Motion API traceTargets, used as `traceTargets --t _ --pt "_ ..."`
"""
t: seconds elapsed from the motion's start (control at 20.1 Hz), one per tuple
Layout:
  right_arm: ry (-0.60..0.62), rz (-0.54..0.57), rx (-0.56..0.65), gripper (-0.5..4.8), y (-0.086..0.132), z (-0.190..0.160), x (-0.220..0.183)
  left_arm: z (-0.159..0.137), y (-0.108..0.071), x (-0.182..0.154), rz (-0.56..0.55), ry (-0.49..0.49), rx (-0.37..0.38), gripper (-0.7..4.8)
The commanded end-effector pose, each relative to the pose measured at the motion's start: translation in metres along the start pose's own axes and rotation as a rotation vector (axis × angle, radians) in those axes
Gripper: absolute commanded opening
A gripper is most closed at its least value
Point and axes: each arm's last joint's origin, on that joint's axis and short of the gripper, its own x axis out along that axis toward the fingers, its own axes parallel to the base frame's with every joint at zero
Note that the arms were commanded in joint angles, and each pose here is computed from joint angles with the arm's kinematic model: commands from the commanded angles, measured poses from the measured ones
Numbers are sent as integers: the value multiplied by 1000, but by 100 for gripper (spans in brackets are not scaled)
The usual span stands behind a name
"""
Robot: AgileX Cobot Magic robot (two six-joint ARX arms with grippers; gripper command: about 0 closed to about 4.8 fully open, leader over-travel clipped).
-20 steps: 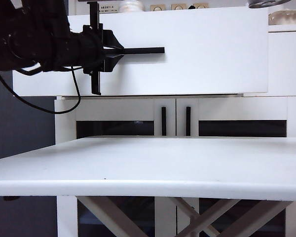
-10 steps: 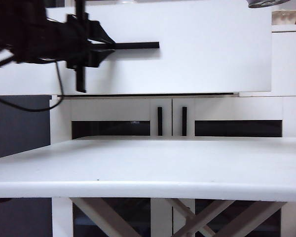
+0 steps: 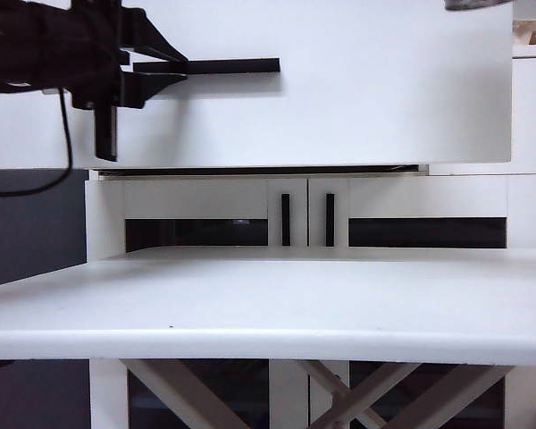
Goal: Pick up a can of beer from the white table, open the left drawer, place the beer inside the drawer, and finally close the drawer.
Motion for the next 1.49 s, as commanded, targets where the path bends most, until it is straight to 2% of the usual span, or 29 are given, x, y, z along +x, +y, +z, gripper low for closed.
traceTargets --t 0.05,0.45,0.65,0.7,0.75,0.8,0.85,0.94,1.09,1.19,1.24,1.29,1.39,1.44,1.49 --pt "-103 -4 3 0 -2 15 -6 9 -12 -10 -23 -131 76 -6" --pt "-114 13 2 -1 -1 16 -8 2 -16 -37 7 -125 69 -6" --pt "-114 17 2 -1 -1 16 -8 2 -18 -38 -14 -118 69 -3" --pt "-114 16 2 -1 -1 16 -8 2 -19 -38 -34 -93 71 46" --pt "-115 16 2 0 -1 16 -8 1 -21 -38 -60 -48 74 222" --pt "-116 16 2 0 -1 16 -8 0 -23 -38 -92 -1 87 374" --pt "-117 17 2 0 -1 16 -9 -2 -25 -38 -135 64 128 463" --pt "-118 15 2 -1 -1 16 -9 -4 -29 -39 -210 149 176 479" --pt "-142 10 3 -1 -2 18 -10 -10 -30 -41 -276 357 196 479" --pt "-158 7 4 -1 -2 20 -11 -13 -28 -42 -271 456 172 479" --pt "-166 5 4 0 -2 21 -11 -14 -28 -43 -283 500 169 461" --pt "-174 4 4 0 -2 22 -11 -15 -29 -43 -303 536 170 383" --pt "-187 1 5 -1 -3 23 -10 -15 -35 -45 -369 583 137 47" --pt "-196 0 5 -1 -3 24 -10 -13 -40 -46 -399 575 113 -9" --pt "-202 -1 5 0 -3 24 -10 -12 -45 -46 -424 575 57 -6"
